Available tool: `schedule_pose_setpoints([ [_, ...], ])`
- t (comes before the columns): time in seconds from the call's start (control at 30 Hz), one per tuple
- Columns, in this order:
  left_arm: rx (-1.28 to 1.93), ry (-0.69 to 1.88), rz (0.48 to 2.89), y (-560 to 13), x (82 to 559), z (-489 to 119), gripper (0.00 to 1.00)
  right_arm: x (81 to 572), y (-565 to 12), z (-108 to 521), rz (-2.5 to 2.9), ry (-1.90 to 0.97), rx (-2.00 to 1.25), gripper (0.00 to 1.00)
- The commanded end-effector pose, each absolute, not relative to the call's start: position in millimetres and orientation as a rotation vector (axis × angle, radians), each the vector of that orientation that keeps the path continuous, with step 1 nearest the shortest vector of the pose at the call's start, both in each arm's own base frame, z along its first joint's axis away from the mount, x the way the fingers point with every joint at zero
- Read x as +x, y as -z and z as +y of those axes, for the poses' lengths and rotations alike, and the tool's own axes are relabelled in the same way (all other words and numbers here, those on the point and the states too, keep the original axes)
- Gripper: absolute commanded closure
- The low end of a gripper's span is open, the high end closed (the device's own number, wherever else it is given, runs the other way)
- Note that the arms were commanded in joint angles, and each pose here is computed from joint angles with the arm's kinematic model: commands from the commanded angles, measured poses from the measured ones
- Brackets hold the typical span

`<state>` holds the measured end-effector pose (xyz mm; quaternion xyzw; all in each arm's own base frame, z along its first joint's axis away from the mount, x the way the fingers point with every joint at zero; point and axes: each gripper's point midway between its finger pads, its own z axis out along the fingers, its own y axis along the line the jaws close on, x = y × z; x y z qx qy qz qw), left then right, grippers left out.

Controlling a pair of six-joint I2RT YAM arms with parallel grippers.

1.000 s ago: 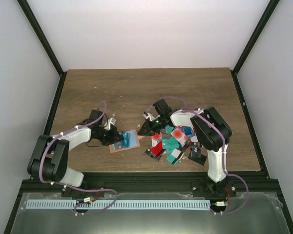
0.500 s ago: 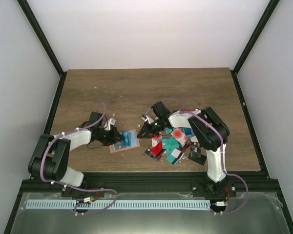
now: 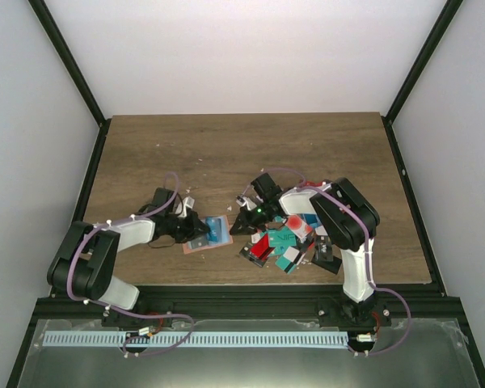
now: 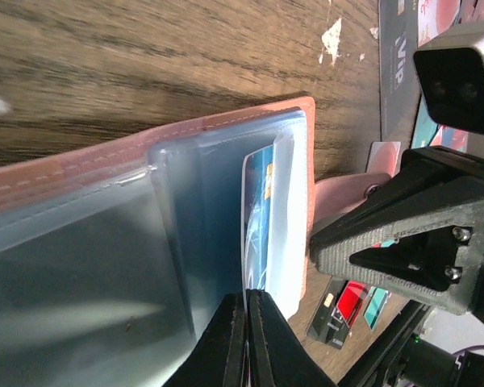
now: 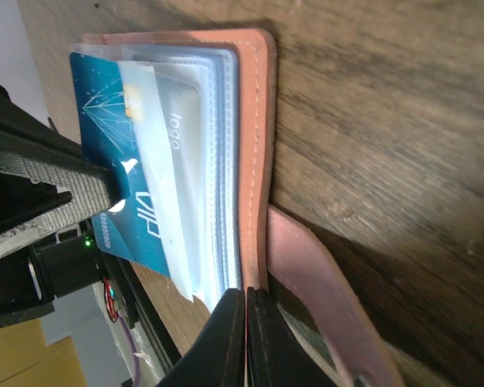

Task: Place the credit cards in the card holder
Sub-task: Insert the credit card into the card holder.

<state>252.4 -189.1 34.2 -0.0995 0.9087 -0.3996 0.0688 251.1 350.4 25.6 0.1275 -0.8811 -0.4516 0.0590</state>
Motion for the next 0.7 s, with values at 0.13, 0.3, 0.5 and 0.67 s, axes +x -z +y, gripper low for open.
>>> schedule_pose_setpoints([
  [0.13, -0.431, 1.111, 2.784, -14, 239, -188, 0.96, 245, -30, 350, -2.69, 1.362, 0.383, 0.96],
  [0.3, -0.453, 1.107, 2.795, -10, 233, -192, 0.96, 243, -32, 351, -2.686, 1.37, 0.372, 0.96],
  [0.5, -0.499, 1.108, 2.807, -5, 227, -196, 0.93, 241, -36, 354, -2.687, 1.379, 0.371, 0.96],
  [0.67, -0.534, 1.102, 2.809, -2, 224, -197, 0.92, 241, -40, 356, -2.687, 1.389, 0.369, 0.97],
])
